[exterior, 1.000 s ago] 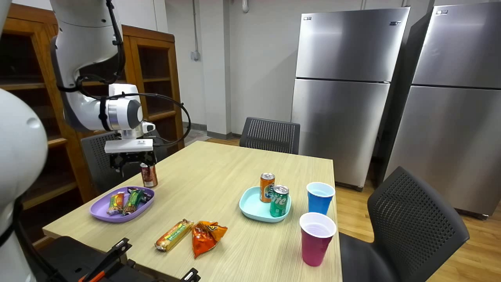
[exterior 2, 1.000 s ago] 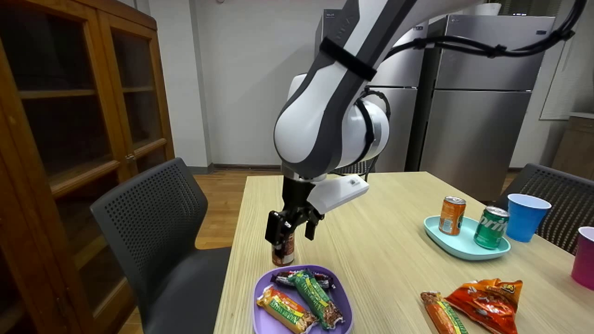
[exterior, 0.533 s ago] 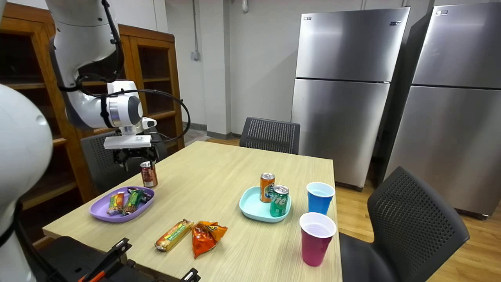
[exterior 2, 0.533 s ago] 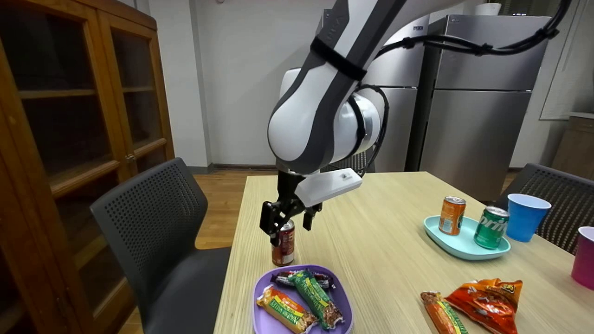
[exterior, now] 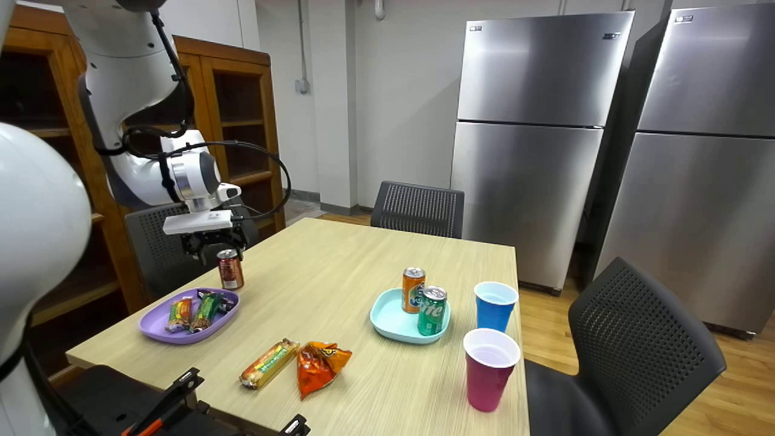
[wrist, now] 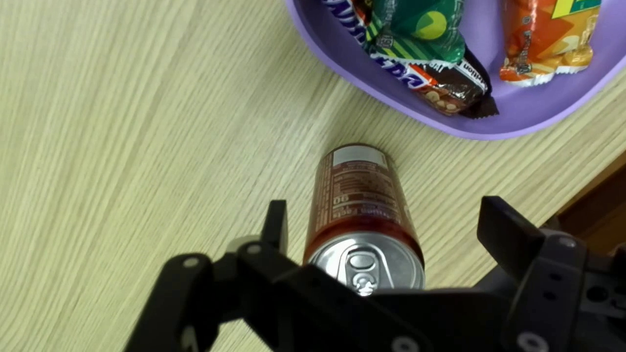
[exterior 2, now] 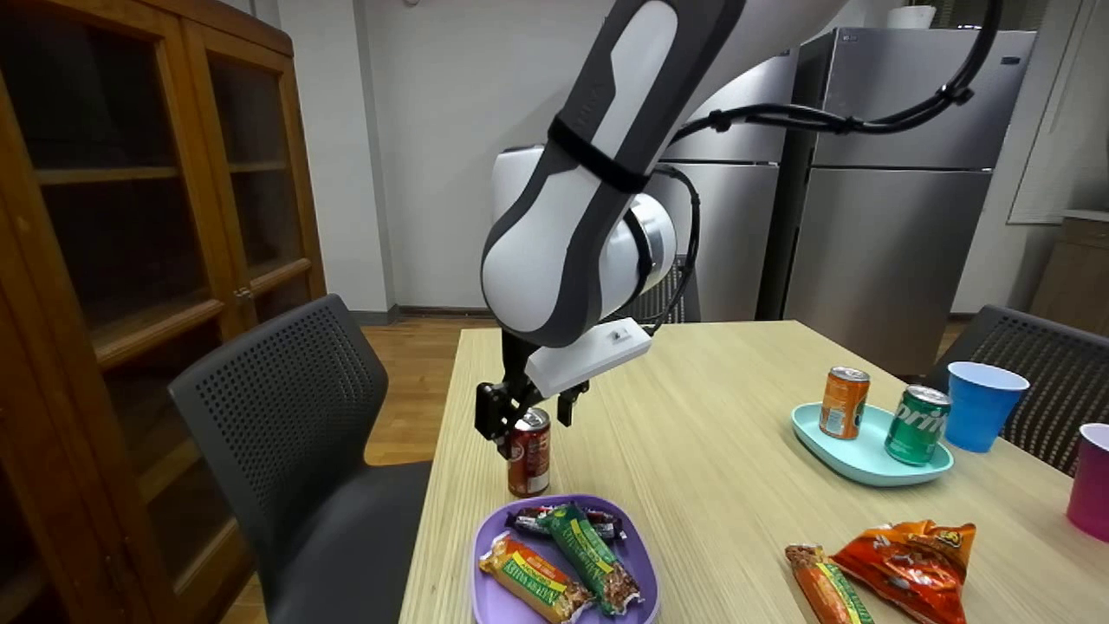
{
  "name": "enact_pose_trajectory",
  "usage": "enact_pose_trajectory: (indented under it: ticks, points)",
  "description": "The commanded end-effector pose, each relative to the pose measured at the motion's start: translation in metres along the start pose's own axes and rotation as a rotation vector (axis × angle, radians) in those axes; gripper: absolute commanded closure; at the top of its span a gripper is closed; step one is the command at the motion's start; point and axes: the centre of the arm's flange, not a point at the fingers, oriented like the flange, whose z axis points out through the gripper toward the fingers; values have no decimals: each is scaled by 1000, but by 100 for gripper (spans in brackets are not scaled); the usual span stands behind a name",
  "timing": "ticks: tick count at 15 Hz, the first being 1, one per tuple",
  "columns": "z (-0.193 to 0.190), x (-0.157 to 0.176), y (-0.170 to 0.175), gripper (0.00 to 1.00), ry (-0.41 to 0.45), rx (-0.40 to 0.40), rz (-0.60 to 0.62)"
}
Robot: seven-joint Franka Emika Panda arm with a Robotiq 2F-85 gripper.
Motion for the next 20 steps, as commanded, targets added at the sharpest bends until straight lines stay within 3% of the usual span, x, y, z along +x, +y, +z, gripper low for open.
enact_pose_trajectory:
  ticks: [1,20]
  points:
    - [11,22,2,0,-16,-31,19]
    - [19,19,12,0,-11,-8,4]
